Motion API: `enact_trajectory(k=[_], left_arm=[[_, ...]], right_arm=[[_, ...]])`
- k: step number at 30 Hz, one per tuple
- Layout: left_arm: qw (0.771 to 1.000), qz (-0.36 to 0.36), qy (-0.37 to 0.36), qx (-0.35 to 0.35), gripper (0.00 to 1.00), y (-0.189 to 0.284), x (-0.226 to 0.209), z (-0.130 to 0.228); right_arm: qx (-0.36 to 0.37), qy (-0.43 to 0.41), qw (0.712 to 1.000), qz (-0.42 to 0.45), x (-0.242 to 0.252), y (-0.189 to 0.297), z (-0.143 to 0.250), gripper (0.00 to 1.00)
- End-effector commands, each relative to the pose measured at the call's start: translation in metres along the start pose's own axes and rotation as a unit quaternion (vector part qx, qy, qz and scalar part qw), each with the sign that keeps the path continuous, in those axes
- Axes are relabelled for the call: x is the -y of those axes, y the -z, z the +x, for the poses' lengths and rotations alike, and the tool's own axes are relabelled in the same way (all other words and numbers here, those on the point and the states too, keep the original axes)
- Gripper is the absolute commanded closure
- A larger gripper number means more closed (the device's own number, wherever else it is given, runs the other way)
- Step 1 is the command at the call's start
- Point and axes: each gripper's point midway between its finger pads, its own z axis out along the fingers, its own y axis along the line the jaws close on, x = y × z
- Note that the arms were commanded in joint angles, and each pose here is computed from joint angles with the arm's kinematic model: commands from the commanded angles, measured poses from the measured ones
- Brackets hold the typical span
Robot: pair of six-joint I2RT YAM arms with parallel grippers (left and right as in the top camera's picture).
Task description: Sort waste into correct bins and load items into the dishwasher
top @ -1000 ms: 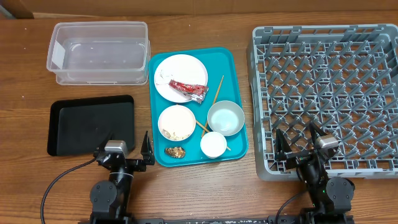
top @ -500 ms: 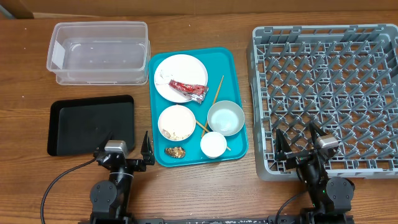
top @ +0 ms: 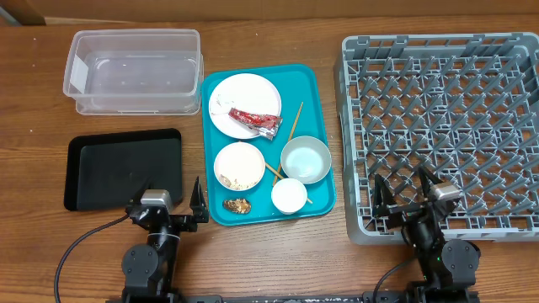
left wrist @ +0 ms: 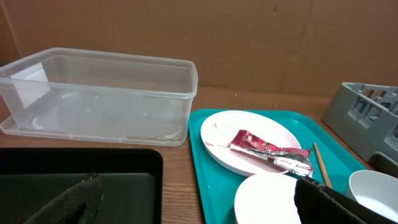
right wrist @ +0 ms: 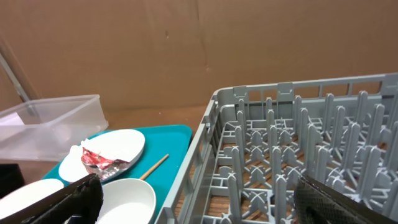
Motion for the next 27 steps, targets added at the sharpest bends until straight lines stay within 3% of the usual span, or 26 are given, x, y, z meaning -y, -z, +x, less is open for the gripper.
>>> enact_trajectory(k=[1, 8, 18, 23, 27], left_arm=[[1.0, -0.013, 0.004, 0.006, 0.0, 0.001, -0.005, -0.003], [1.0, -0.022, 0.012, -0.005, 0.0, 0.0, -0.006, -0.012], [0.995, -0.03, 0.011, -0.095, 0.0, -0.035, 0.0, -0.045], [0.985, 0.003, 0.016, -0.171, 0.0, -0.076, 0.017, -0.065], [0.957, 0.017, 0.029, -0.29, 0.0, -0.109, 0.03, -0.069]], right_arm=[[0.01, -0.036, 0.999, 0.028, 0.01, 0.0, -0.002, 0.0], [0.026, -0.033, 0.999, 0.027, 0.005, 0.004, -0.025, 0.0], [-0.002, -0.038, 0.998, 0.054, 0.009, 0.0, -0.052, 0.0], [-0.056, -0.047, 0.995, 0.066, 0.01, -0.011, -0.056, 0.0], [-0.149, -0.062, 0.983, 0.086, 0.013, -0.025, -0.055, 0.0]])
